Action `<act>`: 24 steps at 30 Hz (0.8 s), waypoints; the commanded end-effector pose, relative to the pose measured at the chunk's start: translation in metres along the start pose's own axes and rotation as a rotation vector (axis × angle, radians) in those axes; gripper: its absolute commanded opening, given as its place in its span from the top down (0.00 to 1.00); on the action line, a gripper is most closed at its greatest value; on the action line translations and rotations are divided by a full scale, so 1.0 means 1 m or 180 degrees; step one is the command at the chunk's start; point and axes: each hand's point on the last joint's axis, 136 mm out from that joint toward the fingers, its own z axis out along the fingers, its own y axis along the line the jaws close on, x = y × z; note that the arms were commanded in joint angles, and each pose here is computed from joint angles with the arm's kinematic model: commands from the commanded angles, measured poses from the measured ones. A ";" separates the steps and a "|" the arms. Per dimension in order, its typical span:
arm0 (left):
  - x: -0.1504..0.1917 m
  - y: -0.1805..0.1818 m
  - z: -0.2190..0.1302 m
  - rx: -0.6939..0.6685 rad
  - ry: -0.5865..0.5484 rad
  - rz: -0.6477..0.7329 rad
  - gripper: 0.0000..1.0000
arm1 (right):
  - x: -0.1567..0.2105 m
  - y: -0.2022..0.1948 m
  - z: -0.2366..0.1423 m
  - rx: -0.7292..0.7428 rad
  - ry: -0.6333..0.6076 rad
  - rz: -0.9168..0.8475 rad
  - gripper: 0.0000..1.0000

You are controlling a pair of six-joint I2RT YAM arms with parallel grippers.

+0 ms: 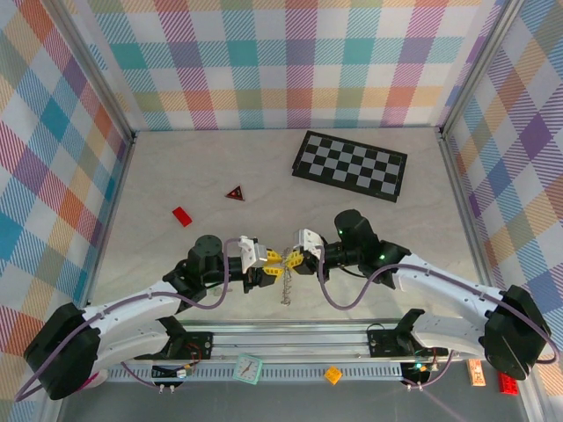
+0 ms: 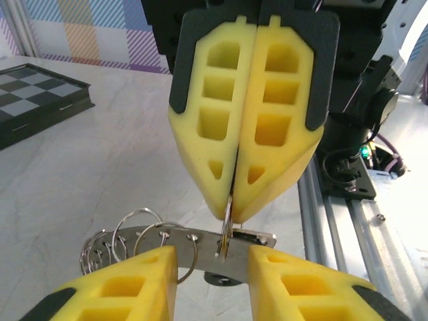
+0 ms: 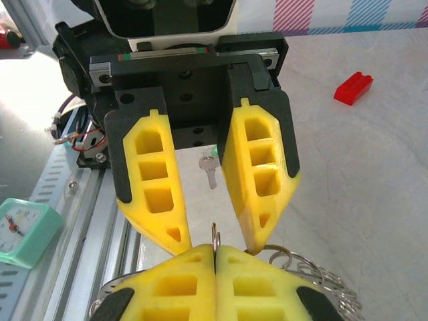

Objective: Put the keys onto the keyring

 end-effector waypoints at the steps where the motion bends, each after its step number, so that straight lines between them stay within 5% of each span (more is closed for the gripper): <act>1: -0.005 0.005 -0.002 -0.0095 0.0174 0.0092 0.66 | -0.004 0.001 -0.005 -0.0022 0.0198 -0.0209 1.00; 10: -0.011 0.000 0.001 0.0042 0.0266 0.0101 0.71 | 0.000 -0.004 -0.005 -0.0039 0.0648 -0.0317 1.00; 24: -0.009 -0.006 0.007 0.0238 0.0361 0.0074 0.85 | -0.020 0.004 0.007 -0.0288 0.0595 -0.0496 1.00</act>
